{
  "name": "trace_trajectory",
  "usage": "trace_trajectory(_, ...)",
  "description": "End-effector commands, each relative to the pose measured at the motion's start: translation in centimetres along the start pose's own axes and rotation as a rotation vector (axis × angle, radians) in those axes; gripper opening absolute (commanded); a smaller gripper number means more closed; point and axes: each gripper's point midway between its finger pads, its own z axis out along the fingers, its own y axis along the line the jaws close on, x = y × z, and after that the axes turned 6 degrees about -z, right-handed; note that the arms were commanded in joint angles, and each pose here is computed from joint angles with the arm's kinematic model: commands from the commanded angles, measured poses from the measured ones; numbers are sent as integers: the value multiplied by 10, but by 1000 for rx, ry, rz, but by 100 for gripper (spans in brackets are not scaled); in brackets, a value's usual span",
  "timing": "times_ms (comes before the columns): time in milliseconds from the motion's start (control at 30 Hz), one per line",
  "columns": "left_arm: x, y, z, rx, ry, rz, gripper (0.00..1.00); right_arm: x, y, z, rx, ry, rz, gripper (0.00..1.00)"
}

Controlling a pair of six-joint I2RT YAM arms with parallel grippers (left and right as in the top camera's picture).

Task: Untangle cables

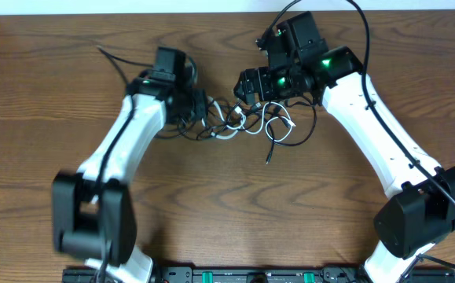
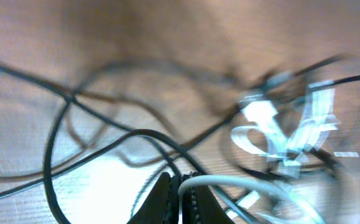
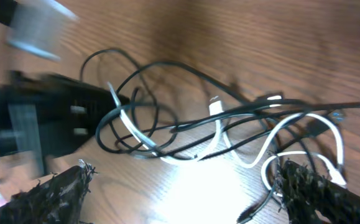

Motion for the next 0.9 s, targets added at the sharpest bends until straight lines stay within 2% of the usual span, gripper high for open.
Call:
trace_trajectory(0, -19, -33, -45, 105, -111, 8, 7, 3, 25, 2, -76, 12, -41, 95)
trace_trajectory(167, -26, -52, -84, 175, -205, -1, 7, 3, 41, 6, -93, 6, -69, 96)
trace_trajectory(333, -28, -79, -113, 307, -245, 33, 7, -7, 55, 8, -117, -40, -54, 96)
trace_trajectory(467, -31, -105, -136, 446, -266, 17, 8, -16, 55, 9, -103, -77, -44, 91)
trace_trajectory(500, -31, -112, -142, 482, -271, 21, 7, -18, 50, 9, -77, -86, -24, 87)
trace_trajectory(567, -33, -121, -153, 535, -284, 21, 7, -21, 40, 9, -23, -102, 13, 73)
trace_trajectory(600, -34, -125, -157, 555, -291, 20, 7, -22, 37, 9, -4, -109, 19, 63)
trace_trajectory(733, -35, -131, -172, 591, -314, 15, 7, -27, 26, 6, 19, -125, 35, 49)
trace_trajectory(867, -30, -144, -188, 663, -311, 34, 7, -30, 10, 2, 64, -138, 55, 19)
